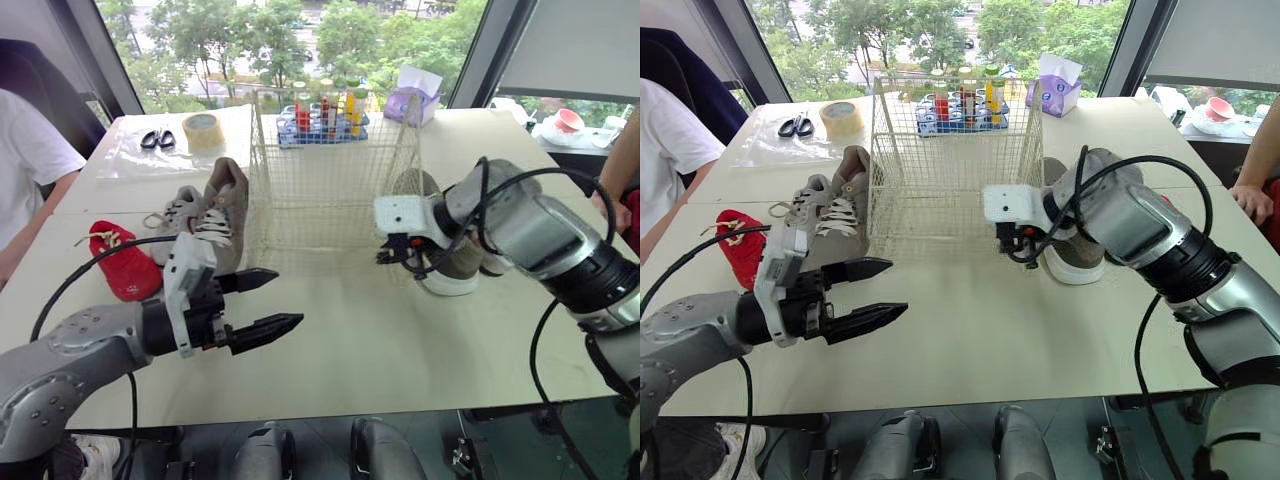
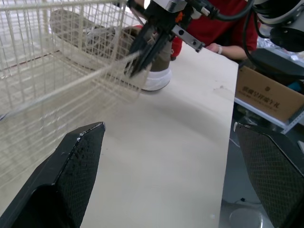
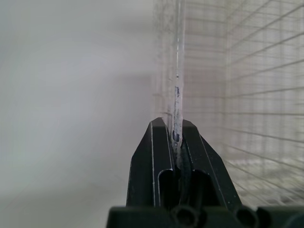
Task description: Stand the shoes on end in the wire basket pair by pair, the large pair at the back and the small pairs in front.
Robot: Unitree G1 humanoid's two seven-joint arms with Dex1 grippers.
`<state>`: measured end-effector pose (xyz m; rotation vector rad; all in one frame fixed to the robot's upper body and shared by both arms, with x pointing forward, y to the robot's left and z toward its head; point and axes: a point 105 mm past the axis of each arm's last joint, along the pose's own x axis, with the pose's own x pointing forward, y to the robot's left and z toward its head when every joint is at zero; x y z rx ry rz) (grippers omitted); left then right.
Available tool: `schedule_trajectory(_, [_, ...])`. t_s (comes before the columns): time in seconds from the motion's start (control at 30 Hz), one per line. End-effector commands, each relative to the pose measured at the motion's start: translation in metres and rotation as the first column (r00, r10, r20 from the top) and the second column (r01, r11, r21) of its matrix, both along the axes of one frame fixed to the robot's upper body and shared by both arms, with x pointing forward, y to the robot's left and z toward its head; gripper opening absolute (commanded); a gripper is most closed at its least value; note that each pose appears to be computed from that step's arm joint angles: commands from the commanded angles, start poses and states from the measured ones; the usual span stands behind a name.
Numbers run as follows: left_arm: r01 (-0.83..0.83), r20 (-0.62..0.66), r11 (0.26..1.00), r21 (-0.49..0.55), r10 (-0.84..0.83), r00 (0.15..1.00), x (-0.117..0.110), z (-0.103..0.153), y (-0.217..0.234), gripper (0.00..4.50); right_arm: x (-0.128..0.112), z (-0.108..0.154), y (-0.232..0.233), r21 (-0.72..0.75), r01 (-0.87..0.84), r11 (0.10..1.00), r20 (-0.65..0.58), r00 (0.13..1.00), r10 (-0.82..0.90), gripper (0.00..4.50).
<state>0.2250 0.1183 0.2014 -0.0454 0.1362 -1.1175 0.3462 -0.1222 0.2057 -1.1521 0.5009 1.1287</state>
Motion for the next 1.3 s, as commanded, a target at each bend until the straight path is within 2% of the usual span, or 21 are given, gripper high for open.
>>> schedule_trajectory(0.03, [0.007,0.042,1.000,0.008,-0.007,0.999,0.006,0.006,-0.003,4.50,0.016,0.010,-0.006,-0.020,-0.030,0.999,0.112,0.993,0.032,0.04])
schedule_trajectory(0.3, [0.032,0.040,0.999,0.018,-0.033,0.999,0.008,0.009,-0.003,4.50,0.010,0.006,0.019,0.118,-0.043,0.992,0.018,0.999,0.042,0.04])
schedule_trajectory(0.43, [0.046,0.030,0.999,-0.006,-0.046,0.998,0.008,0.010,-0.007,4.50,0.007,0.006,0.027,0.132,-0.056,0.990,0.013,0.998,0.054,0.04])
schedule_trajectory(0.53, [0.058,0.025,0.998,-0.009,-0.058,0.998,0.006,0.010,-0.009,4.50,0.003,0.003,0.030,0.130,-0.071,0.989,-0.005,0.997,0.073,1.08])
schedule_trajectory(0.6, [0.060,0.022,0.998,-0.029,-0.060,0.998,0.005,0.011,-0.010,4.50,0.002,0.006,0.028,0.139,-0.071,0.988,-0.003,0.997,0.073,2.06])
schedule_trajectory(0.67, [0.064,0.012,0.997,-0.050,-0.064,0.998,0.005,0.012,-0.011,4.50,-0.001,0.022,0.027,0.198,-0.083,0.977,0.034,0.996,0.078,3.03])
schedule_trajectory(0.73, [0.068,-0.019,0.996,-0.057,-0.069,0.997,0.003,0.009,-0.010,4.50,-0.014,0.044,0.033,0.305,-0.136,0.943,0.062,0.990,0.123,3.03])
schedule_trajectory(0.83, [0.048,-0.066,0.996,-0.079,-0.053,0.996,0.006,0.002,-0.009,4.50,-0.025,0.094,0.029,0.567,-0.111,0.817,0.118,0.992,0.053,3.03])
schedule_trajectory(0.9, [0.029,-0.072,0.995,-0.093,-0.036,0.997,0.010,0.002,-0.007,4.50,-0.027,0.108,0.023,0.645,-0.074,0.761,0.124,0.992,-0.009,3.03])
schedule_trajectory(0.97, [-0.003,-0.070,0.988,-0.152,-0.007,0.998,0.018,0.007,-0.011,4.50,-0.021,0.123,-0.006,0.751,0.030,0.660,0.127,0.974,-0.188,3.03])
schedule_trajectory(1.0, [-0.012,-0.069,0.984,-0.176,0.000,0.998,0.021,0.008,-0.016,4.50,-0.016,0.125,-0.031,0.799,0.113,0.590,0.104,0.941,-0.321,3.30])
schedule_trajectory(1.07, [-0.012,-0.070,0.984,-0.176,-0.001,0.998,0.022,0.008,-0.026,4.50,-0.014,0.114,-0.087,0.891,0.254,0.376,-0.004,0.834,-0.552,3.92])
schedule_trajectory(1.1, [-0.010,-0.069,0.985,-0.170,-0.001,0.998,0.023,0.008,-0.028,4.50,-0.015,0.108,-0.103,0.906,0.288,0.311,-0.039,0.787,-0.615,4.42])
schedule_trajectory(1.2, [-0.017,-0.068,0.988,-0.151,0.006,0.998,0.021,0.005,-0.031,4.50,-0.034,0.085,-0.134,0.940,0.307,0.148,-0.113,0.691,-0.714,4.47])
schedule_trajectory(1.3, [-0.037,-0.111,0.984,-0.174,0.018,0.994,0.020,-0.001,-0.033,4.50,-0.051,0.052,-0.145,0.933,0.357,0.047,-0.193,0.605,-0.773,4.47])
